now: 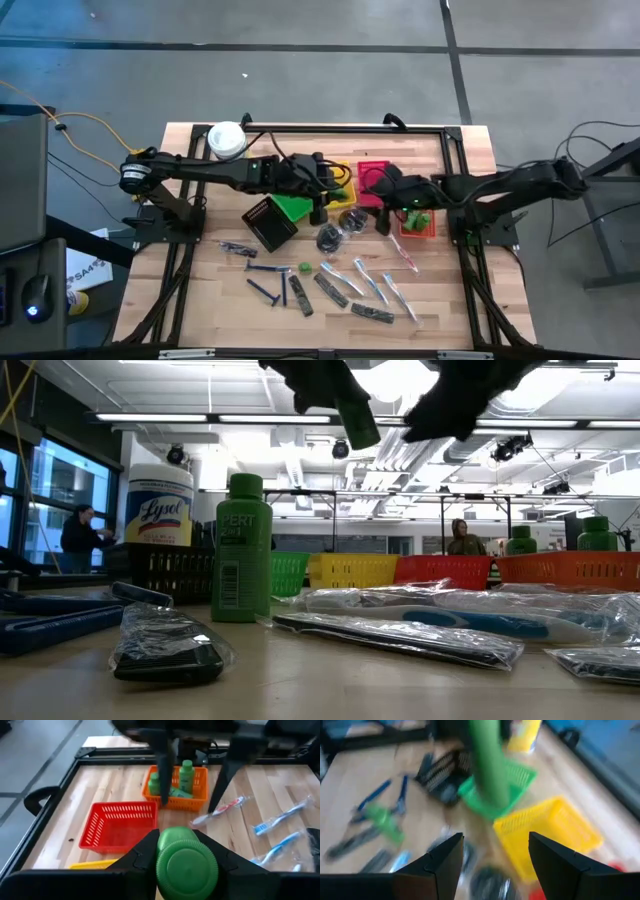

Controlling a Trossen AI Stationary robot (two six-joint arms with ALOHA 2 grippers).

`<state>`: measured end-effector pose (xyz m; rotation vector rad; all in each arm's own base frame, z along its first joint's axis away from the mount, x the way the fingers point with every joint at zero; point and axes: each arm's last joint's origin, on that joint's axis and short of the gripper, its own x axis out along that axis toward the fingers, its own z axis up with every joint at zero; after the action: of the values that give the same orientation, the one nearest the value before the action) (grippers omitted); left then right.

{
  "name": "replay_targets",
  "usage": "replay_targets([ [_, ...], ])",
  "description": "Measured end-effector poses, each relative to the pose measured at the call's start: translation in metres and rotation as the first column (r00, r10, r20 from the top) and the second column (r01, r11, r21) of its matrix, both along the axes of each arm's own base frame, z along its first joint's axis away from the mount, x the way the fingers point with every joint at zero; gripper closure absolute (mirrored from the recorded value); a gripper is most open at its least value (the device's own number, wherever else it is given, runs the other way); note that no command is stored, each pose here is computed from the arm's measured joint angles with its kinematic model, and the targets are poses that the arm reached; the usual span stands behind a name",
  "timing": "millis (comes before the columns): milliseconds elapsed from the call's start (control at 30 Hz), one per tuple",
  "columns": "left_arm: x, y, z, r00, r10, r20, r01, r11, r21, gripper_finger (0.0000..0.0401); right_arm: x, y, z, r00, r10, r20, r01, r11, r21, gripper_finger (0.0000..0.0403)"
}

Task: Pick & Place Travel size toiletries
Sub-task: Put the green shampoo into the orange bin

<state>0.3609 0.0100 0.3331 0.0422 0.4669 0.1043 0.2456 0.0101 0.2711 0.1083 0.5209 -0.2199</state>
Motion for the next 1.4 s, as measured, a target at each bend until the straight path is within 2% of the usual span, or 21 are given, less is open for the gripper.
replay_targets([
  [167,-0.001,0.0,-0.001,1.0,-0.004,-0.015,0.004,1.0,0.006,0.0309,0.019,-0.001,-0.008,0.997,-0.062,0.049,0.065,0.996,-0.054,0.0188],
  [367,-0.001,0.0,-0.002,1.0,-0.011,-0.023,0.012,1.0,0.02,0.0309,0.037,0.003,-0.014,0.993,0.012,0.117,-0.012,1.0,-0.004,0.0188],
  [600,-0.001,-0.001,-0.002,0.998,-0.052,-0.024,0.052,0.999,0.01,0.0308,0.059,0.003,-0.029,0.984,-0.016,0.178,0.018,1.0,-0.008,0.0188],
  [767,-0.001,-0.003,-0.003,0.996,-0.086,-0.03,0.086,0.996,-0.008,0.0308,0.062,0.004,-0.03,0.979,-0.032,0.203,0.025,0.999,0.035,0.0188],
  [900,-0.001,-0.003,-0.003,0.996,-0.086,-0.036,0.086,0.996,-0.009,0.0308,0.062,0.004,-0.03,0.977,-0.047,0.209,0.033,0.997,0.069,0.0218],
  [1133,-0.001,-0.004,-0.003,0.993,-0.115,-0.034,0.114,0.993,-0.029,0.0308,0.062,0.005,-0.03,0.978,-0.021,0.206,0.009,0.998,0.058,0.0315],
  [1300,-0.001,-0.004,-0.003,0.992,-0.122,-0.034,0.122,0.992,-0.024,0.0302,0.062,0.007,-0.03,0.977,-0.029,0.209,0.015,0.998,0.068,0.0319],
  [1400,-0.001,-0.003,-0.003,0.993,-0.111,-0.032,0.111,0.994,-0.004,0.0271,0.062,0.007,-0.029,0.973,-0.066,0.221,0.041,0.992,0.118,0.0315],
])
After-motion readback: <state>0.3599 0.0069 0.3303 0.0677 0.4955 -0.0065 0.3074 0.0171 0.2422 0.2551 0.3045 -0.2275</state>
